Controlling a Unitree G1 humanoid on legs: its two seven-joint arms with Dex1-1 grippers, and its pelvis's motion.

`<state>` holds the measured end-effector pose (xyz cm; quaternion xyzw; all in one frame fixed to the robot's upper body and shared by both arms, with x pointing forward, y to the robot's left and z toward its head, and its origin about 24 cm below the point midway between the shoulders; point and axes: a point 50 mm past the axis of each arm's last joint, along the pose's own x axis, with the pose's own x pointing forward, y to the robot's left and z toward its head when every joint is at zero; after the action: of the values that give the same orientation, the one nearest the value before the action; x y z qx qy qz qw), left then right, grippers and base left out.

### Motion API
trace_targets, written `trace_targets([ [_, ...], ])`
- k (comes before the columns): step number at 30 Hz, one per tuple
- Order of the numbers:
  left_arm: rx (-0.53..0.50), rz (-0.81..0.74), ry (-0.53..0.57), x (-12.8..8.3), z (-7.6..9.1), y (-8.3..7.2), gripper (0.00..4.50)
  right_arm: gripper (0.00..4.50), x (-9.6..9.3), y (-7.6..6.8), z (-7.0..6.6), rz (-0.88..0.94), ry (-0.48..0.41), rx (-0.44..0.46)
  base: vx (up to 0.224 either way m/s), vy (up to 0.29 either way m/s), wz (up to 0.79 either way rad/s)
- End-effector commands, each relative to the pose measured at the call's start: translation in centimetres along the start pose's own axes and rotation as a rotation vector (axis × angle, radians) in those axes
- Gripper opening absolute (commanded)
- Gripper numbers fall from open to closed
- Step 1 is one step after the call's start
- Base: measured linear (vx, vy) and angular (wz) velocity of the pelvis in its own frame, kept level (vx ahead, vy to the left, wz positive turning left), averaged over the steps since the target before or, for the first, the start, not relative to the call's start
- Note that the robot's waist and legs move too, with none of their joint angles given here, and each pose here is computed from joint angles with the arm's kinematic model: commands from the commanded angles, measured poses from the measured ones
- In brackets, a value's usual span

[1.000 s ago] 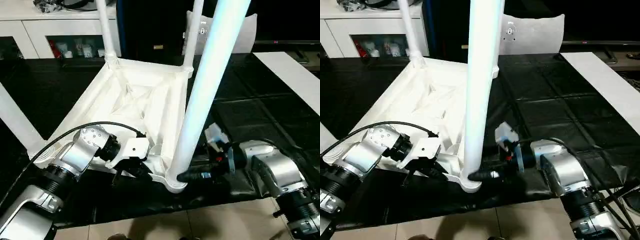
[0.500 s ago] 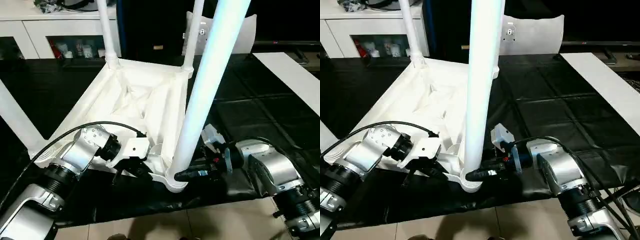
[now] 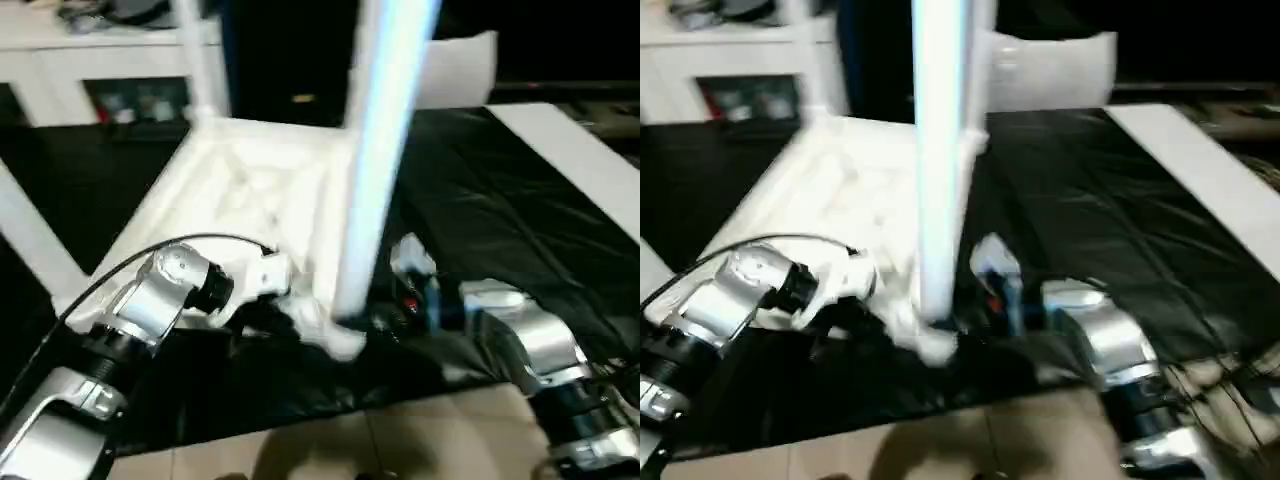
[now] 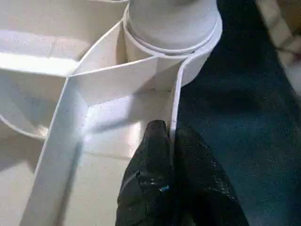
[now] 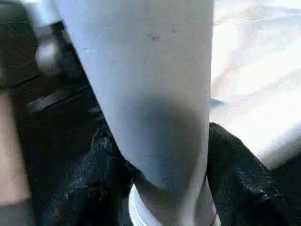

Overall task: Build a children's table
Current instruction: Rotate leg to tighten

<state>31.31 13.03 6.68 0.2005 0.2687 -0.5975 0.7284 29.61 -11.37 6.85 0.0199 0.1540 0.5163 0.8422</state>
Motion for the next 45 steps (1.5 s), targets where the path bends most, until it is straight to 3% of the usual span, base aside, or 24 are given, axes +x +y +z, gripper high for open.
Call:
trace_targets([
  [1, -0.004, 0.019, -0.16, 2.3, 3.9, -0.8, 0.0, 2.02, 2.7, 0.6, -0.1, -0.104, -0.003, 0.055, 0.0, 0.0, 0.0],
  [7, -0.079, 0.132, -0.254, 4.8, 6.6, -0.8, 0.0, 2.01, 4.8, -0.4, -0.1, -0.469, -0.04, 0.164, 0.0, 0.0, 0.0],
  [9, -0.076, 0.139, -0.26, 5.0, 6.8, -0.8, 0.0, 2.01, 5.1, -0.3, 0.1, -0.48, -0.05, 0.156, 0.0, 0.0, 0.0],
  [11, -0.055, 0.157, -0.251, 5.0, 7.0, -0.6, 0.0, 2.54, 5.4, -0.1, 0.6, -0.493, -0.094, 0.149, 0.0, 0.0, 0.0],
  [13, -0.032, 0.173, -0.238, 4.8, 6.8, -0.4, 0.0, 2.68, 5.4, 0.0, 0.8, -0.497, -0.113, 0.136, 0.0, 0.0, 0.0],
  [18, 0.009, 0.195, -0.194, 3.9, 5.4, 0.1, 0.0, 3.11, 4.1, -0.3, 0.7, -0.53, -0.145, 0.096, 0.0, 0.0, 0.0],
  [19, 0.031, 0.194, -0.175, 3.5, 4.8, 0.3, 0.0, 3.2, 3.1, -0.6, 0.5, -0.536, -0.161, 0.084, 0.0, 0.0, 0.0],
  [24, 0.053, 0.212, -0.179, 3.1, 4.4, 0.7, 0.0, 3.64, 1.3, -0.6, 0.4, -0.521, -0.189, 0.035, 0.0, 0.0, 0.0],
  [26, 0.048, 0.237, -0.205, 3.0, 4.4, 0.9, 0.0, 3.82, 0.4, -0.1, 0.1, -0.475, -0.193, 0.068, 0.0, 0.0, 0.0],
  [30, 0.011, 0.248, -0.299, 2.8, 5.1, 0.9, 0.0, 4.17, -1.0, 0.8, 0.2, -0.479, -0.2, -0.03, 0.0, 0.0, 0.0],
  [31, 0.011, 0.248, -0.299, 2.8, 5.1, 0.9, 0.44, 4.29, -1.0, 0.8, 0.2, -0.479, -0.2, -0.03, 0.0, 0.0, 0.0],
  [34, -0.004, 0.23, -0.354, 2.4, 5.3, 0.3, 0.55, 4.42, -1.4, 2.1, 0.7, -0.431, -0.248, -0.044, 0.0, 0.0, 0.0],
  [36, -0.007, 0.221, -0.363, 2.1, 4.9, -0.2, 0.77, 4.5, -1.3, 3.0, 1.0, -0.398, -0.255, -0.061, 0.0, 0.0, 0.0],
  [39, -0.016, 0.241, -0.374, 1.4, 4.0, -0.8, 0.95, 4.5, -1.1, 4.2, 1.6, -0.344, -0.27, -0.003, 0.0, 0.0, 0.0],
  [45, -0.092, 0.342, -0.408, -0.3, 2.3, -2.4, 1.4, 4.5, -0.2, 4.9, 2.4, -0.308, -0.292, -0.027, 0.0, 0.0, 0.0],
])
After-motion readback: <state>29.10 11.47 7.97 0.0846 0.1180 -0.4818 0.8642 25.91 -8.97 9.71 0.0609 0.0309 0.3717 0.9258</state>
